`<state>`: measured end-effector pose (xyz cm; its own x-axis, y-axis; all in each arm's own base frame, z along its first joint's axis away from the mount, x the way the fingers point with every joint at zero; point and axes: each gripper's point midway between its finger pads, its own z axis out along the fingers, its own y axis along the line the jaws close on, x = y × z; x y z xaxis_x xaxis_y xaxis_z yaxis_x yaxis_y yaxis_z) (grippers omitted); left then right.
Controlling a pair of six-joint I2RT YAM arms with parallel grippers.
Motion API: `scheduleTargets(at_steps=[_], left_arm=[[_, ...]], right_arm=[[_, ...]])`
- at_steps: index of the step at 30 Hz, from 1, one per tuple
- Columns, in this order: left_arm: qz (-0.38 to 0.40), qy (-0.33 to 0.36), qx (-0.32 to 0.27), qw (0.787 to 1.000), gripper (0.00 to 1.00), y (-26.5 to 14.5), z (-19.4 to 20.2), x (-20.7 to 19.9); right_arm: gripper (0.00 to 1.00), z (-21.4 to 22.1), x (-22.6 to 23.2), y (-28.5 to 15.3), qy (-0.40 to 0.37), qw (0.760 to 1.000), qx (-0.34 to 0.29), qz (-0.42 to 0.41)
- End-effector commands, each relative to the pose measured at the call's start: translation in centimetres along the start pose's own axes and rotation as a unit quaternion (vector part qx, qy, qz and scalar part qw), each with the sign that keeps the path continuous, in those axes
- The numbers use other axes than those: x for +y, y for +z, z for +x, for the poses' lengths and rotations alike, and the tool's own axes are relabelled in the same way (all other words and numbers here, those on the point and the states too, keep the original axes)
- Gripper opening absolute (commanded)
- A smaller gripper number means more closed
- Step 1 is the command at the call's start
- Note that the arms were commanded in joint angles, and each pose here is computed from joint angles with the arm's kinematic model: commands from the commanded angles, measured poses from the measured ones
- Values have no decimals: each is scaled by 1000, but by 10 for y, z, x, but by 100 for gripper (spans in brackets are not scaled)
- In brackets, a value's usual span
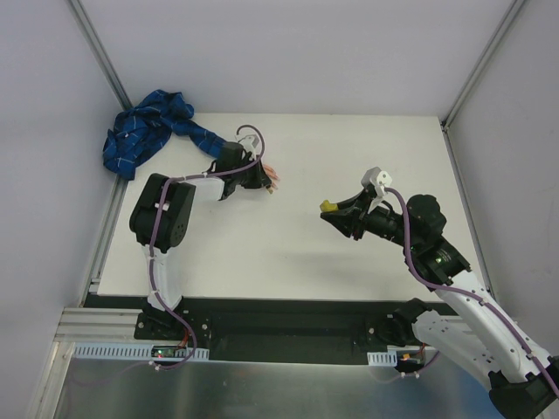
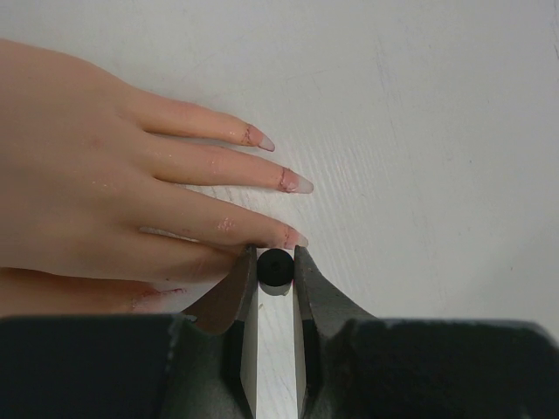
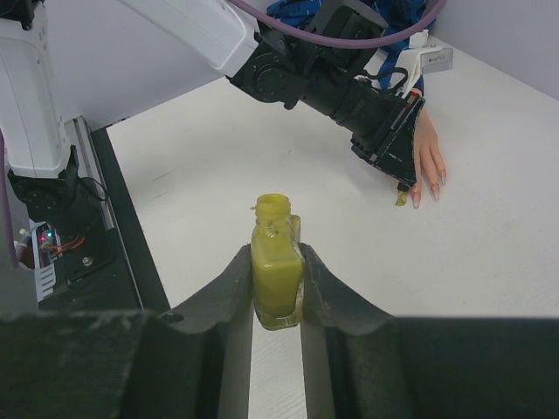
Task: Paint the nails
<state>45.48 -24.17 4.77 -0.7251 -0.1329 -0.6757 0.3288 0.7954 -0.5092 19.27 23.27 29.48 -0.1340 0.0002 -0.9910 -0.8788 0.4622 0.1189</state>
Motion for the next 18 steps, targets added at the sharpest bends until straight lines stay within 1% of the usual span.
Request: scheduleTargets(at_steps=[1, 7, 11, 14, 18], left_arm=[[-11, 10, -23, 1000, 0, -8, -14, -5], [13, -4, -42, 999, 0, -14, -32, -13], [71, -6, -55, 996, 0, -30, -46, -39], [90, -9, -65, 994, 0, -40, -57, -50], [80, -12, -61, 995, 0, -41, -59, -47]], right_arm=[[0, -20, 6, -3, -21, 999, -33, -14], [0, -21, 6, -4, -22, 999, -34, -12], [0, -21, 6, -4, -22, 999, -34, -12], [0, -21, 7, -4, -23, 999, -35, -13], [0, -21, 7, -4, -23, 999, -36, -13]])
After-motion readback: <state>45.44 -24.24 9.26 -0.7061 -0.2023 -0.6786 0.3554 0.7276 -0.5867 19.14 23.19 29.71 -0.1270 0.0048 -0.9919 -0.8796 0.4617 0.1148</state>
